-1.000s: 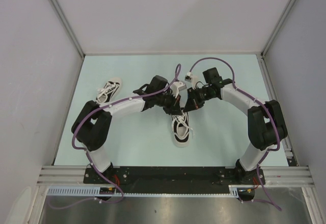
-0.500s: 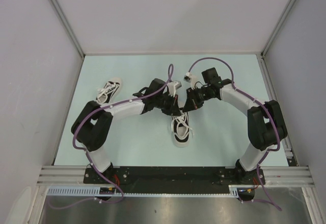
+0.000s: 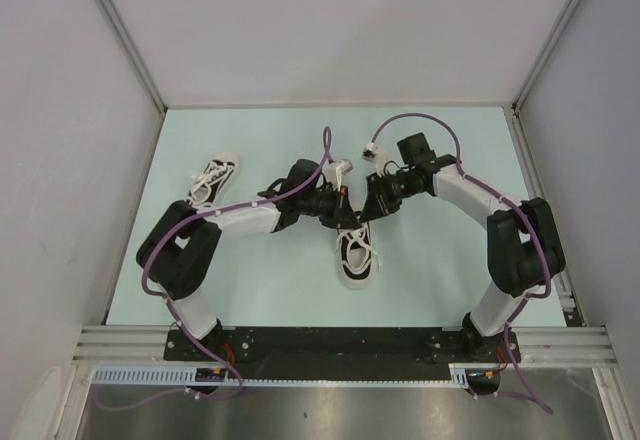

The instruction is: Tie the shoes

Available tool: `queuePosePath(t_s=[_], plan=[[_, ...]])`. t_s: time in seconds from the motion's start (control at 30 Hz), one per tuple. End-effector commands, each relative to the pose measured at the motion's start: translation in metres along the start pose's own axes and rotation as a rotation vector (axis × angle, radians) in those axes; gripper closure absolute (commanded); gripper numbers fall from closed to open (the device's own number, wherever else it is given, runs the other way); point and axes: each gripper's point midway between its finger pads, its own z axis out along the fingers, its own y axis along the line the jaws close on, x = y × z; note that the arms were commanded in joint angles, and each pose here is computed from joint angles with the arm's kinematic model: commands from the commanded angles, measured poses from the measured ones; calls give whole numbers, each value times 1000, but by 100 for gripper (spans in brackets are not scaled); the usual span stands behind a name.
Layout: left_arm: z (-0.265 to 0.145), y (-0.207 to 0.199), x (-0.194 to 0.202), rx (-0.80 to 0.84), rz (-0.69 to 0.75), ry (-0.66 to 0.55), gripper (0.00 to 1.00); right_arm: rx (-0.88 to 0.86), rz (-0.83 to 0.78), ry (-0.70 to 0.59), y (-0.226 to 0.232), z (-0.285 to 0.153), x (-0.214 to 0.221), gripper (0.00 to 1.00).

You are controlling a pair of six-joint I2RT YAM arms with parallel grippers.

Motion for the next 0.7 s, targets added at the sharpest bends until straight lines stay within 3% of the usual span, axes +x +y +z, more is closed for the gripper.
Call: queuePosePath(t_s=[0.0, 0.23, 0.67], plan=[[-2, -27, -15, 126, 21, -58, 100, -26, -25, -38, 13, -13, -12, 78], [2, -24, -16, 156, 41, -68, 100, -16, -10, -57, 7, -21, -15, 65], [3, -19, -16, 162, 50, -60, 100, -87, 157, -59, 3, -33, -9, 70]])
